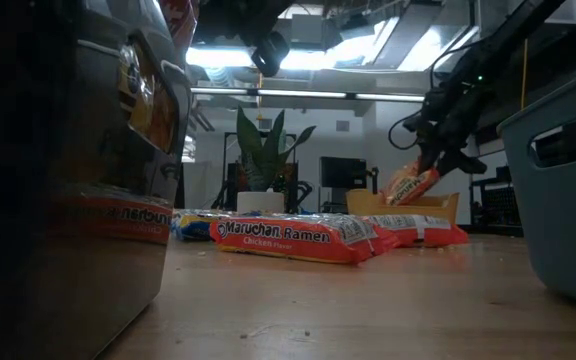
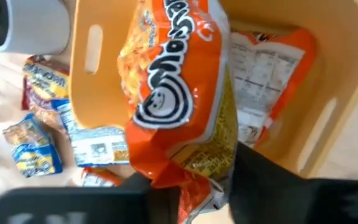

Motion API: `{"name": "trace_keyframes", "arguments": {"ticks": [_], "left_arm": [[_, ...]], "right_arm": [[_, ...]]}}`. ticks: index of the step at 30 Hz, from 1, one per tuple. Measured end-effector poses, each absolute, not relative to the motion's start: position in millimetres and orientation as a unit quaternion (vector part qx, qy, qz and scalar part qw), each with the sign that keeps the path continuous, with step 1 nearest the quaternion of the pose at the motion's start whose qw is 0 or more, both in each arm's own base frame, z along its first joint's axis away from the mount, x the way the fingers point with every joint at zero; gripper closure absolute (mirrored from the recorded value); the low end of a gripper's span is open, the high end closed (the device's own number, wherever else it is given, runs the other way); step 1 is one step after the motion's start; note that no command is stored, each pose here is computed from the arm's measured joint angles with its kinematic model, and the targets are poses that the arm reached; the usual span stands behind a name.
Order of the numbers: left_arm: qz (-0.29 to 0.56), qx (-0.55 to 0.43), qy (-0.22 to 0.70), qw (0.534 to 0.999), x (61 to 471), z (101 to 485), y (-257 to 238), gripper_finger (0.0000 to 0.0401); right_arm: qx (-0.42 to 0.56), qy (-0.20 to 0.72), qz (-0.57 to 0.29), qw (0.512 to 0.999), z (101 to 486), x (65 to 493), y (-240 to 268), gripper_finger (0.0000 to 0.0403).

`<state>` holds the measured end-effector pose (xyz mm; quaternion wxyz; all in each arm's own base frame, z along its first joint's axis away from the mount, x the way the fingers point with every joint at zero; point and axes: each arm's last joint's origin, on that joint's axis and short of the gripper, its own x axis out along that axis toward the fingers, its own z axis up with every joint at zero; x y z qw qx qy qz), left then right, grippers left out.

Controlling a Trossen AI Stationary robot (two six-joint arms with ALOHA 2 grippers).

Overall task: Sort Maruchan noodles
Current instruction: Put the orange noodle pack into the yellow bin

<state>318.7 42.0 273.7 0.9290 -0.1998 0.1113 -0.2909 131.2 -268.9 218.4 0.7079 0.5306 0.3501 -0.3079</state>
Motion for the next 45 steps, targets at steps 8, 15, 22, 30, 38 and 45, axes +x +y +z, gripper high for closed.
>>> {"name": "trace_keyframes", "arguments": {"ticks": [8,15,22,30,38,45], "left_arm": [[-0.290,-0.203,0.116,0.928,319,273,42,0.0330],[-0.268,-0.196,0.139,0.933,318,266,43,0.0330],[-0.262,-0.194,0.138,0.935,318,266,43,0.0330],[-0.261,-0.188,0.136,0.937,318,266,43,0.0330],[-0.256,-0.185,0.135,0.939,318,266,43,0.0330],[-0.256,-0.185,0.135,0.939,318,266,43,0.0330]], "right_arm": [[0.550,0.329,-0.244,0.728,221,134,-267,0.0388],[0.566,0.298,-0.180,0.747,224,137,-266,0.0399],[0.550,0.270,-0.169,0.772,227,140,-272,0.0402],[0.554,0.287,-0.189,0.758,217,141,-276,0.0402],[0.537,0.308,-0.230,0.751,214,139,-277,0.0373],[0.539,0.337,-0.261,0.726,213,136,-274,0.0312]]}}
